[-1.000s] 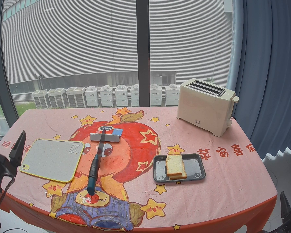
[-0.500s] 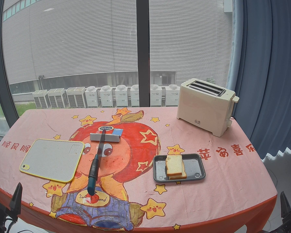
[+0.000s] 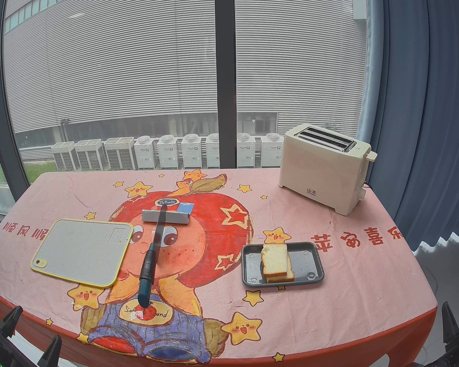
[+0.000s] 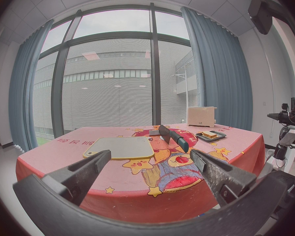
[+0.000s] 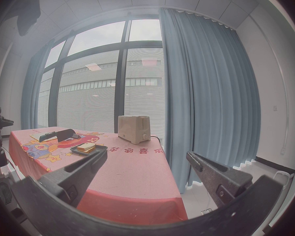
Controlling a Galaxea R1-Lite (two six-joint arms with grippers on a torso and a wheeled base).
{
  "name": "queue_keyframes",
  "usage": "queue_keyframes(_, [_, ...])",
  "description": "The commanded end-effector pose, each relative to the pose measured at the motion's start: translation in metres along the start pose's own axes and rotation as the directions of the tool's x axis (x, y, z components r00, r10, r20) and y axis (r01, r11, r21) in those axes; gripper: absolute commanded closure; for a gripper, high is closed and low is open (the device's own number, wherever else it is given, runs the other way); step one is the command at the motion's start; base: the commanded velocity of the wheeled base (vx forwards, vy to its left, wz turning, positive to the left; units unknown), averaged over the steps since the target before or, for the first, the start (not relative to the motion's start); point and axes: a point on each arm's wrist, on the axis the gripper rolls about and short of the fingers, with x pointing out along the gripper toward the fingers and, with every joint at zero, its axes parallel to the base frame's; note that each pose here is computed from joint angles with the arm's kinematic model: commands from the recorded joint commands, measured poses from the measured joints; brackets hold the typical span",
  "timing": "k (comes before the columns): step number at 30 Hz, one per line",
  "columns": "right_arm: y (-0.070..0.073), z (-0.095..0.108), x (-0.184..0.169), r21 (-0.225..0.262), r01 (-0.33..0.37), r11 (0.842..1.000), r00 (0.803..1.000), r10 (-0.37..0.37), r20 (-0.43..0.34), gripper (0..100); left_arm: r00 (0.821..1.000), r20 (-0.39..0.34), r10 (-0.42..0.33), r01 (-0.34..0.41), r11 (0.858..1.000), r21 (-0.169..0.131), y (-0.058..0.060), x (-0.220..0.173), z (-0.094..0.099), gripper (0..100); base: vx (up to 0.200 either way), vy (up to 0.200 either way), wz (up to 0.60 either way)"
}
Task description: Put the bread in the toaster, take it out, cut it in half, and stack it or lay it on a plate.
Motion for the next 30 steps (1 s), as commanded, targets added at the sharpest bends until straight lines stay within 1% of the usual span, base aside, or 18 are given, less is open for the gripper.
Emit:
queue_keyframes(1, [0.0001, -0.0049, 0.0, 0.0, -0.001, 1.0, 1.0, 0.001, 0.0, 0, 1.0, -0.02, 0.012, -0.012, 1.0, -0.009, -0.0005, 0.0008, -0.0048, 0, 0.0, 0.0, 0.0])
queue_keyframes(3, [0.0001, -0.0049, 0.0, 0.0, -0.001, 1.0, 1.0, 0.001, 0.0, 0, 0.996, -0.027, 0.08, -0.081, 0.997, -0.013, -0.0015, 0.0013, -0.0047, 0, 0.0, 0.0, 0.0])
queue_keyframes(4, [0.0001, -0.0049, 0.0, 0.0, -0.001, 1.0, 1.0, 0.001, 0.0, 0, 0.991, -0.028, 0.131, -0.131, 0.991, -0.016, -0.0024, 0.0015, -0.0049, 0, 0.0, 0.0, 0.0])
queue_keyframes(5, [0.0001, -0.0049, 0.0, 0.0, -0.001, 1.0, 1.0, 0.001, 0.0, 0, 0.985, -0.016, 0.172, -0.172, 0.985, -0.012, -0.0033, 0.0009, -0.005, 0, 0.0, 0.0, 0.0])
queue_keyframes(6, [0.0001, -0.0049, 0.0, 0.0, -0.001, 1.0, 1.0, 0.001, 0.0, 0, 0.982, -0.012, 0.19, -0.19, 0.982, -0.007, -0.0039, 0.0006, -0.0056, 0, 0.0, 0.0, 0.0])
queue_keyframes(7, [0.0001, -0.0049, 0.0, 0.0, -0.001, 1.0, 1.0, 0.001, 0.0, 0, 0.982, -0.004, 0.187, -0.187, 0.982, 0.005, -0.0039, 0.0005, -0.0054, 0, 0.0, 0.0, 0.0])
queue_keyframes(9, [0.0001, -0.0049, 0.0, 0.0, -0.001, 1.0, 1.0, 0.001, 0.0, 0, 0.989, 0.043, 0.144, -0.145, 0.989, 0.021, -0.0041, -0.0028, -0.0062, 0, 0.0, 0.0, 0.0])
queue_keyframes(11, [0.0001, -0.0049, 0.0, -0.002, -0.001, 1.0, 1.0, 0.001, 0.0, 0, 0.99, 0.055, 0.13, -0.132, 0.991, 0.023, -0.0044, -0.0036, -0.0065, 0, 0.0, 0.0, 0.0])
queue_keyframes(18, [0.0001, -0.0049, 0.0, 0.0, -0.001, 1.0, 1.0, 0.001, 0.0, 0, 0.99, 0.055, 0.129, -0.13, 0.991, 0.025, -0.0045, -0.0036, -0.0065, 0, 0.0, 0.0, 0.0])
queue_keyframes(19, [0.0001, -0.0051, 0.0, 0.0, -0.001, 1.0, 1.0, 0.001, -0.001, 0, 0.988, 0.052, 0.148, -0.149, 0.989, 0.011, -0.0041, -0.0036, -0.0066, 0, 0.0, 0.0, 0.0])
queue_keyframes(20, [0.0001, -0.0049, 0.0, 0.0, -0.001, 1.0, 1.0, 0.001, 0.0, 0, 0.987, 0.052, 0.15, -0.15, 0.989, 0.001, -0.004, -0.0036, -0.0066, 0, 0.0, 0.0, 0.0])
queue_keyframes(22, [0.0001, -0.0049, 0.0, 0.0, -0.001, 1.0, 1.0, 0.001, 0.0, 0, 0.987, 0.053, 0.15, -0.15, 0.989, -0.006, -0.004, -0.0037, -0.0062, 0, 0.0, 0.0, 0.0])
queue_keyframes(30, [0.0001, -0.0049, 0.0, 0.0, -0.001, 1.0, 1.0, 0.001, 0.0, 0, 0.987, 0.053, 0.148, -0.148, 0.989, -0.007, -0.004, -0.0037, -0.0062, 0, 0.0, 0.0, 0.0])
